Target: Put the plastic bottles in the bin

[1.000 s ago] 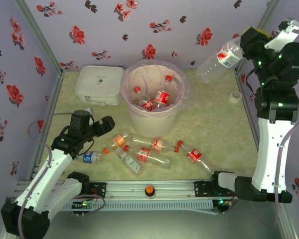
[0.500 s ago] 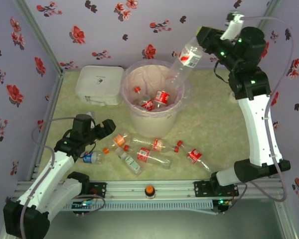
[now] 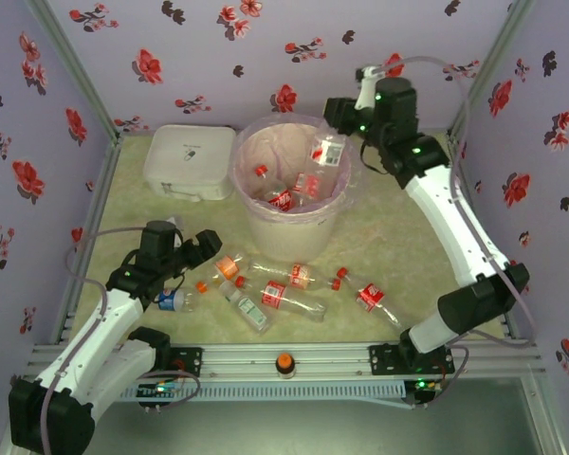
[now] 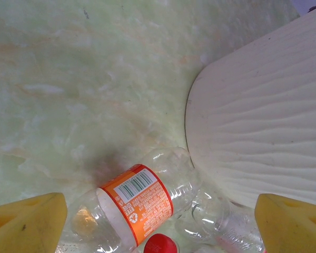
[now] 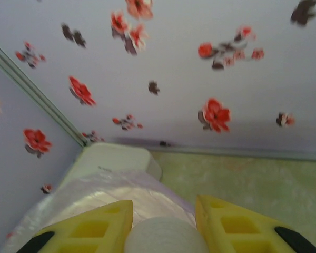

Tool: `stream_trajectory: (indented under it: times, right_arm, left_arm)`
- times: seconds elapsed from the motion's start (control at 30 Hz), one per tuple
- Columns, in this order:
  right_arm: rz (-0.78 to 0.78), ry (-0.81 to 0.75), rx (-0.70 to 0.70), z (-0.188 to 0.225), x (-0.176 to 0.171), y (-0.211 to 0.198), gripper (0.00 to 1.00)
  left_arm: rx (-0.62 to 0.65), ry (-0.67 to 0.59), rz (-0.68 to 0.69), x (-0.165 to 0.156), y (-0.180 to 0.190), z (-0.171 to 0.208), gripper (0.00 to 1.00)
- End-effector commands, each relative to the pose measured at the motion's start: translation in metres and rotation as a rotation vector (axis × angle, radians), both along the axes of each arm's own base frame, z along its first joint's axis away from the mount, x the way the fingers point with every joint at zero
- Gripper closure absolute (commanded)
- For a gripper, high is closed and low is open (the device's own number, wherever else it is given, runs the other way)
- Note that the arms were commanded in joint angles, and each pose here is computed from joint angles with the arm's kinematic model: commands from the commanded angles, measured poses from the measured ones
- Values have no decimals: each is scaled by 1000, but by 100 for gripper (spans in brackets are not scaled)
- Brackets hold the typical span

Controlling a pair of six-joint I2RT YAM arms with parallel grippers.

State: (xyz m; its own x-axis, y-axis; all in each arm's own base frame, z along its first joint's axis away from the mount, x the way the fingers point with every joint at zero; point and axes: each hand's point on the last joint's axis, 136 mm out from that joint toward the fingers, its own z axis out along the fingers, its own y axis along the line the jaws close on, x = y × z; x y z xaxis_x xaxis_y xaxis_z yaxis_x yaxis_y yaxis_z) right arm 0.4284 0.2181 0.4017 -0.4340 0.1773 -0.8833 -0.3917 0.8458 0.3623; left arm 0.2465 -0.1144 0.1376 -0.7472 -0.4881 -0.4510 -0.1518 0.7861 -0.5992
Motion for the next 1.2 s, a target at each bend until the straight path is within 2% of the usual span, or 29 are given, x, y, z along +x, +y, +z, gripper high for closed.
stream_trajectory:
  times: [0.0,0.23,0.27,0.4,0.57,0.67,0.77,1.0,1.17]
  right_arm:
    - [-31,-26,-21,-19,12,7,100]
    - [-34,68,-13,-81,14,20,100]
    - [-30,72,-14,-87,13,22,96]
    - [-14,68,-22,-87,7,25,75]
    - [-1,24,-57,-65,-3,20,36]
    - [-9,-2,-94,-50,-11,11,24]
    - [-22,-19,-124,-38,-19,2,20]
    - [-33,-33,-171,-18,-35,-11,18]
    - [-65,-34,-277,-9,-56,-36,10]
  left_arm:
    - [-3,-12,-15,2,-2,-1,8]
    - [-2,-2,-14,4,-3,-6,7]
    - [0,-1,-15,5,-3,-6,8]
    - [3,2,-17,6,-3,-7,7]
    - [-1,3,-14,7,-3,-8,7]
    - [-2,2,-13,7,-4,-8,7]
    - [0,1,-14,7,-4,-7,7]
    - [3,-1,-25,10,-6,-5,7]
    - [3,-2,-29,9,-6,-4,7]
